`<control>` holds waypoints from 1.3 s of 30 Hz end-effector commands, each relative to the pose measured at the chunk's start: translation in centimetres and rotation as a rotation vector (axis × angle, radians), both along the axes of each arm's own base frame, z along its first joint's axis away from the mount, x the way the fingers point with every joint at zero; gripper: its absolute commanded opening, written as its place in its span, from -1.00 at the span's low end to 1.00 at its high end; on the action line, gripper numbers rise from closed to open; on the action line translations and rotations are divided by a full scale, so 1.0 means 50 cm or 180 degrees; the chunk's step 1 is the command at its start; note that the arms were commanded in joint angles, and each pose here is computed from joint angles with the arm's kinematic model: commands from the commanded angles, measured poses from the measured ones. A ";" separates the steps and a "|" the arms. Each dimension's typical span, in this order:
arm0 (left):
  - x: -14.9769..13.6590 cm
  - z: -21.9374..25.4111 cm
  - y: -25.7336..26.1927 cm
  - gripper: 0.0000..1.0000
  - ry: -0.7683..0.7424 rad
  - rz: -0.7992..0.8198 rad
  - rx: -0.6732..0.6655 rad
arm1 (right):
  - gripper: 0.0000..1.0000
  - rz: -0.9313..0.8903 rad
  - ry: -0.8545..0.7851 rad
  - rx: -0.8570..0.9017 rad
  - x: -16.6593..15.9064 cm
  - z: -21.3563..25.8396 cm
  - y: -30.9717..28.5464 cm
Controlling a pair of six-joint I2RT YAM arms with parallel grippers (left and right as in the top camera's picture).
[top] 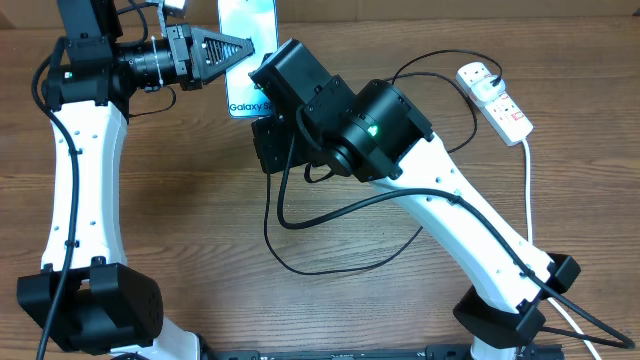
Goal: Plug charger to phone and switch on socket
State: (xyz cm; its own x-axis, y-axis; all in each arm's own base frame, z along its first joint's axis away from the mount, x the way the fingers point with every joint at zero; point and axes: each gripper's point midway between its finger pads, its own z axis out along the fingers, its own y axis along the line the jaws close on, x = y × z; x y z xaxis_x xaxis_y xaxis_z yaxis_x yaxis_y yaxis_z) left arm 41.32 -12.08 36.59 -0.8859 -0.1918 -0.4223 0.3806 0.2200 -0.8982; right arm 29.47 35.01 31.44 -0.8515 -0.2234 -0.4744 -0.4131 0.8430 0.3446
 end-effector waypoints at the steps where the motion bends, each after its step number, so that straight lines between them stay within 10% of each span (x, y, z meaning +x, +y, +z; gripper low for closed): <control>1: -0.011 0.017 -0.004 -0.92 -0.0098 -0.0083 -0.0045 | -0.93 0.0026 0.0023 0.0122 -0.004 0.014 0.006; 39: -0.017 0.028 -0.006 -0.92 -0.0011 -0.0154 -0.0147 | -0.93 -0.0078 0.0114 0.0222 -0.006 0.017 0.012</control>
